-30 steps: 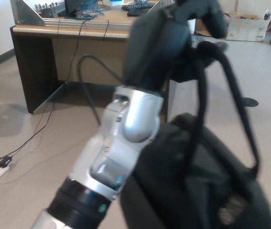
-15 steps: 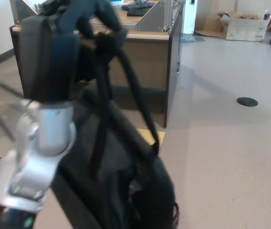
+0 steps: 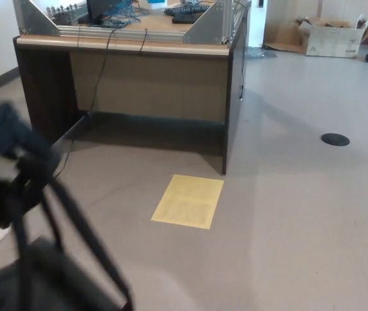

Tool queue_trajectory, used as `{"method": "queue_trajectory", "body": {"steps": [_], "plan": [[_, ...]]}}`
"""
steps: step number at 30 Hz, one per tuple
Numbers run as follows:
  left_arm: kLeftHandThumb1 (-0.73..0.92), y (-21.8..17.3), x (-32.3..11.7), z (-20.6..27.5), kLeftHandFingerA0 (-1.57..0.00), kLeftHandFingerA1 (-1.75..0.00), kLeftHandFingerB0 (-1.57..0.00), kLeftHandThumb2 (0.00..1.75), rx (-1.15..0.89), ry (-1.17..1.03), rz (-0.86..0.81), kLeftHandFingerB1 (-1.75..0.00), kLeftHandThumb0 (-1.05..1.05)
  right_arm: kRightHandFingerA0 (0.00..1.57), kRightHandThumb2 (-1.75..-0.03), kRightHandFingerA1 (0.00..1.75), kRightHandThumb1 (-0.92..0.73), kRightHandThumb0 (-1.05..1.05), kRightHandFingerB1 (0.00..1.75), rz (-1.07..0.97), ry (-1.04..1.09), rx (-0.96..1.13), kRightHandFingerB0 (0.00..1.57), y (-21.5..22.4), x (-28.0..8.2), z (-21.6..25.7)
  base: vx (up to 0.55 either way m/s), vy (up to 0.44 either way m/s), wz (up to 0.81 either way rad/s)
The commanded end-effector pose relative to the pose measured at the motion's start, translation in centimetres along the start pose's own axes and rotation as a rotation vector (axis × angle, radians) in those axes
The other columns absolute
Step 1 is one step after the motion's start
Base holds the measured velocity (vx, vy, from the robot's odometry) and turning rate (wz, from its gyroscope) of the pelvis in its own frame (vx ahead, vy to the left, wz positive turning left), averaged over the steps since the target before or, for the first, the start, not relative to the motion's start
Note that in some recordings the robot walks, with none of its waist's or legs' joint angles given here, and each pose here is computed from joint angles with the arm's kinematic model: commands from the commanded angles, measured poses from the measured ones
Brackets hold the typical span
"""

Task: A person hands over a black lunchbag to the robot and the robot uses its left hand to grab the strips of the lunchbag, the gives it back to the person.

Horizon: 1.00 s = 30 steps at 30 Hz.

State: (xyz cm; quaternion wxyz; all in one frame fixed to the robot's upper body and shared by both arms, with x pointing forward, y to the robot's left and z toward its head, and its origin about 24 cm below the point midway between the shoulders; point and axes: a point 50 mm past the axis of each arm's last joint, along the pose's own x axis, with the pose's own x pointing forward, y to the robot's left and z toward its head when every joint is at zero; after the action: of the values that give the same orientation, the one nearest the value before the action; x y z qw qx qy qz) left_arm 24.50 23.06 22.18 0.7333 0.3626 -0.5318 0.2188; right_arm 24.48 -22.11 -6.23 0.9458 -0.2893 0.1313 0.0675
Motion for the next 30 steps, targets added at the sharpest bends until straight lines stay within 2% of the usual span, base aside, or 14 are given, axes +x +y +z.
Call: {"method": "queue_trajectory", "body": {"steps": [1, 7, 14, 15, 17, 18, 19, 21, 22, 23, 28, 29, 30], "plan": [[0.62, 2.5, -3.2, -1.3, -0.77, -1.75, -0.65, 0.54, -0.004, 0.068, 0.046, -1.63, -0.06, 0.54, -0.93, 0.64, -0.53, -0.52, 0.54, -0.012, 0.014, -0.012, 0.37, -0.1, -0.2, -0.3, 0.0, 0.0, 0.0], [0.63, 4.0, -8.1, -3.0, -0.78, -1.75, -0.67, 0.54, 0.016, 0.222, 0.026, -1.62, -0.03, 0.52, -0.93, 0.62, -0.53, -0.52, 0.54, -0.005, 0.017, -0.027, 0.38, -0.1, -0.2, -0.4, 0.0, 0.0, 0.0], [0.61, 5.7, -14.7, -3.8, -0.77, -1.75, -0.61, 0.57, 0.096, 0.384, -0.025, -1.68, 0.0, 0.49, -0.92, 0.62, -0.51, -0.48, 0.54, 0.005, 0.021, -0.021, 0.37, 0.1, -0.2, -0.4, 0.0, 0.0, 0.0], [0.61, 5.9, -15.6, -3.9, -0.77, -1.75, -0.61, 0.56, 0.12, 0.414, -0.041, -1.69, 0.0, 0.52, -0.59, 0.46, -0.67, -0.48, 0.43, 0.006, 0.024, -0.022, 0.49, 0.2, -0.2, -0.4, 0.0, 0.0, 0.0], [0.62, 6.2, -17.3, -4.0, -0.75, -1.75, -0.6, 0.57, 0.128, 0.466, -0.069, -1.69, -0.02, 0.52, -0.59, 0.46, -0.66, -0.49, 0.43, 0.007, 0.027, -0.022, 0.5, 0.2, -0.2, -0.5, 0.0, 0.0, 0.0], [0.62, 6.4, -18.2, -4.0, -0.75, -1.75, -0.6, 0.57, 0.149, 0.49, -0.086, -1.69, -0.02, 0.52, -0.59, 0.46, -0.66, -0.49, 0.43, 0.007, 0.027, -0.022, 0.5, 0.2, -0.2, -0.5, 0.0, 0.0, 0.0], [0.63, 6.6, -19.2, -4.2, -0.75, -1.75, -0.58, 0.56, 0.171, 0.509, -0.114, -1.7, -0.05, 0.47, -0.92, 0.6, -0.52, -0.5, 0.54, 0.006, 0.024, -0.021, 0.38, 0.2, -0.2, -0.5, 0.0, 0.0, 0.0], [0.63, 6.7, -19.9, -4.3, -0.75, -1.75, -0.59, 0.56, 0.178, 0.526, -0.123, -1.7, -0.05, 0.48, -0.92, 0.6, -0.52, -0.52, 0.54, 0.005, 0.028, -0.019, 0.39, 0.3, -0.3, -0.5, 0.0, 0.0, 0.0], [0.64, 6.8, -20.5, -4.5, -0.74, -1.75, -0.57, 0.56, 0.193, 0.547, -0.146, -1.72, -0.06, 0.52, -0.59, 0.46, -0.66, -0.48, 0.43, 0.006, 0.03, -0.016, 0.5, 0.3, -0.3, -0.6, 0.0, 0.0, 0.0], [0.62, 7.0, -21.4, -4.7, -0.71, -1.75, -0.59, 0.53, 0.213, 0.586, -0.171, -1.68, -0.07, 0.52, -0.59, 0.47, -0.67, -0.49, 0.44, 0.008, 0.03, -0.017, 0.51, 0.4, -0.4, -0.6, 0.0, 0.0, 0.0], [0.58, 7.8, -23.5, -5.6, -0.72, -1.73, -0.63, 0.52, 0.292, 0.67, -0.252, -1.63, -0.05, 0.51, -0.6, 0.46, -0.67, -0.48, 0.44, 0.011, 0.035, -0.018, 0.51, 0.8, -0.5, -0.7, 0.0, 0.0, 0.0], [0.6, 8.0, -24.1, -5.9, -0.72, -1.74, -0.62, 0.51, 0.321, 0.703, -0.279, -1.64, -0.04, 0.46, -0.91, 0.6, -0.51, -0.49, 0.56, 0.009, 0.035, -0.011, 0.42, 0.8, -0.5, -0.7, 0.0, 0.0, 0.0], [0.6, 8.1, -24.5, -6.1, -0.71, -1.74, -0.62, 0.51, 0.335, 0.721, -0.294, -1.63, -0.04, 0.46, -0.91, 0.6, -0.51, -0.49, 0.56, 0.007, 0.035, -0.009, 0.42, 0.8, -0.5, -0.7, 0.0, 0.0, 0.0]]}}
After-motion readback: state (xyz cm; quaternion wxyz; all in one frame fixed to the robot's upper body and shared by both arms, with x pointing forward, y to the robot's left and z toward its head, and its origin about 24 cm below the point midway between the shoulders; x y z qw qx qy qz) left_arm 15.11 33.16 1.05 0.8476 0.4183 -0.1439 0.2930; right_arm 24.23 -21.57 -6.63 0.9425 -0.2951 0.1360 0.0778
